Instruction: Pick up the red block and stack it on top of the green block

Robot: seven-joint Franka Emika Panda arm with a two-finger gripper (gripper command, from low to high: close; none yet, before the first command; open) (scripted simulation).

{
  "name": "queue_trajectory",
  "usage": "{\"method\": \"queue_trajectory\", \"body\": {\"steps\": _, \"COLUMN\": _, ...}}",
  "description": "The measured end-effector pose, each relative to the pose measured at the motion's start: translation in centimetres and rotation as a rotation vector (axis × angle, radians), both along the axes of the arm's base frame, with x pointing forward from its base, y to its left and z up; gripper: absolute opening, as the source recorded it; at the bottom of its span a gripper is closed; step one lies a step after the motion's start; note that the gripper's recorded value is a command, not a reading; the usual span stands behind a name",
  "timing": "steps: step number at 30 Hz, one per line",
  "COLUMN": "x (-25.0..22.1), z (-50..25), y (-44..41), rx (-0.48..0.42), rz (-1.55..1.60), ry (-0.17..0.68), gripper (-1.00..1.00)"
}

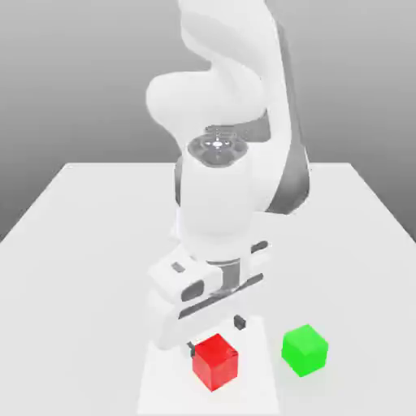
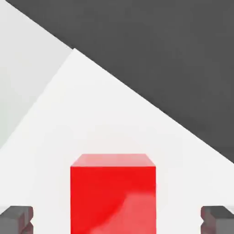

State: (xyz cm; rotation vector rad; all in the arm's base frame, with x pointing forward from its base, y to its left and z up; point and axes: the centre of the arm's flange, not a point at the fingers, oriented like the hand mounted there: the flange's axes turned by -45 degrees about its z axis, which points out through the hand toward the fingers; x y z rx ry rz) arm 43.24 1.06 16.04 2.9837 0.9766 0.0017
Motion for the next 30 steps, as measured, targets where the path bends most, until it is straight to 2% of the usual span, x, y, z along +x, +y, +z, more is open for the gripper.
{"method": "queue_trajectory", "body": {"steps": 1, "x": -0.1, "z": -1.0, "y": 0.0, "rx": 0.001, "rz": 0.000, "ry": 0.001, "gripper": -1.00}}
{"method": "queue_trajectory", "body": {"steps": 8, "x": -0.1, "z": -1.2, "y": 0.0, "rx": 0.001, "rz": 0.000, "ry": 0.002, "gripper": -1.00}}
{"method": "queue_trajectory", "body": {"steps": 13, "x": -0.1, "z": 3.7, "y": 0.0, "rx": 0.002, "rz": 0.001, "ry": 0.002, "gripper": -1.00}}
{"method": "queue_trajectory", "body": {"steps": 21, "x": -4.4, "z": 7.9, "y": 15.7, "rx": 0.003, "rz": 0.497, "ry": 0.004, "gripper": -1.00}}
{"method": "queue_trajectory", "body": {"steps": 26, "x": -3.9, "z": 3.0, "y": 14.6, "rx": 0.002, "rz": 0.480, "ry": 0.004, "gripper": -1.00}}
{"method": "queue_trajectory", "body": {"steps": 27, "x": -4.0, "z": 2.3, "y": 14.5, "rx": 0.001, "rz": 0.479, "ry": 0.004, "gripper": 1.00}}
{"method": "queue_trajectory", "body": {"steps": 30, "x": -4.0, "z": 2.3, "y": 14.5, "rx": 0.001, "rz": 0.479, "ry": 0.004, "gripper": 1.00}}
